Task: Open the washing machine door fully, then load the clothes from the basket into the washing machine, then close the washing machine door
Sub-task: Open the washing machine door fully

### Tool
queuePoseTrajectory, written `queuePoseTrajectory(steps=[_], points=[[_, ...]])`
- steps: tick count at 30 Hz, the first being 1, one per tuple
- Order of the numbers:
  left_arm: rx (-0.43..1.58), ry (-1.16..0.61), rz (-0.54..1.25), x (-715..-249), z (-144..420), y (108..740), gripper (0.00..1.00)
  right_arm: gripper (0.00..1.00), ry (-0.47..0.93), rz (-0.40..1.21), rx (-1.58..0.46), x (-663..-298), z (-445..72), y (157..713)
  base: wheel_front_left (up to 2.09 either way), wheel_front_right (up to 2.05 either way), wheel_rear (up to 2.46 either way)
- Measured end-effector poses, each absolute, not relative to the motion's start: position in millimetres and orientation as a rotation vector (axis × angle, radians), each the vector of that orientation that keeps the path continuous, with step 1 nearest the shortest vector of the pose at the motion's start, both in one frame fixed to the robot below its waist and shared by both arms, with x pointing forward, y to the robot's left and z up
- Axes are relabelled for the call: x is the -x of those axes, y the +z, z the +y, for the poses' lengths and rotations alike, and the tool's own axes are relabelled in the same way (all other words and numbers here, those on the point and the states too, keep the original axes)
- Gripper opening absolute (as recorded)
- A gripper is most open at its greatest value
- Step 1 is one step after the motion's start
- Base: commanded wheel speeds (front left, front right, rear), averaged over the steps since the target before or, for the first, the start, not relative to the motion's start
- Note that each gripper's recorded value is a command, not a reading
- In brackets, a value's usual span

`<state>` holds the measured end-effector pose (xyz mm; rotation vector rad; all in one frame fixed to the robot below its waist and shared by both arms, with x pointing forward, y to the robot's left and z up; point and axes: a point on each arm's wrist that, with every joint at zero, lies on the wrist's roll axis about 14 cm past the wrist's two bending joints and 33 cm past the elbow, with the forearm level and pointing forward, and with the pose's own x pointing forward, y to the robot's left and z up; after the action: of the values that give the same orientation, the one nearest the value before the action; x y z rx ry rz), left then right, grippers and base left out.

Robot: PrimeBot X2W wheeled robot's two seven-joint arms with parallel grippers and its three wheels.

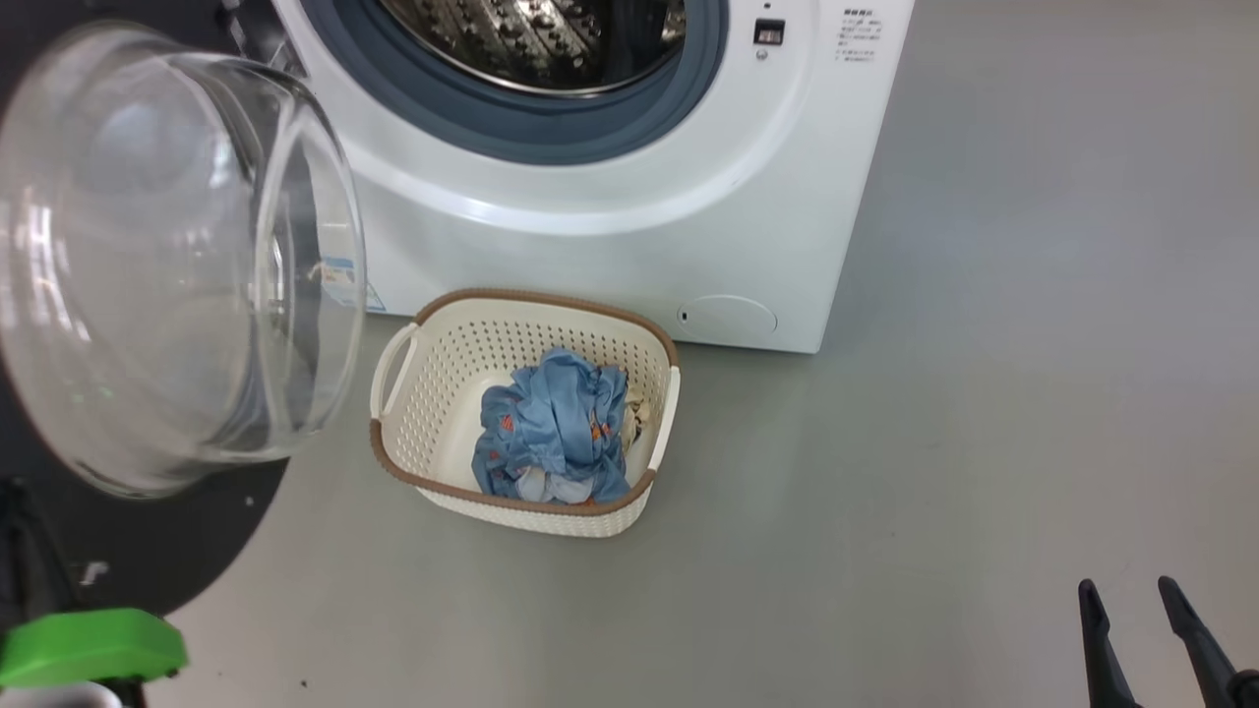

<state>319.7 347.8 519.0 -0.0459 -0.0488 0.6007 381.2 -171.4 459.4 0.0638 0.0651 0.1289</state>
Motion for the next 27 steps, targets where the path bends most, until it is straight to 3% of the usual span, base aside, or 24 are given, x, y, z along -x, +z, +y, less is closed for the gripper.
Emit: queuePoseTrajectory(steps=[27], points=[[-0.049, 0.765, 0.053, -350.3, 450.6, 498.7, 0.00, 1.00, 0.141, 0.104, -0.022, -429.3, -181.8, 430.6, 0.00, 0.00, 0.00]])
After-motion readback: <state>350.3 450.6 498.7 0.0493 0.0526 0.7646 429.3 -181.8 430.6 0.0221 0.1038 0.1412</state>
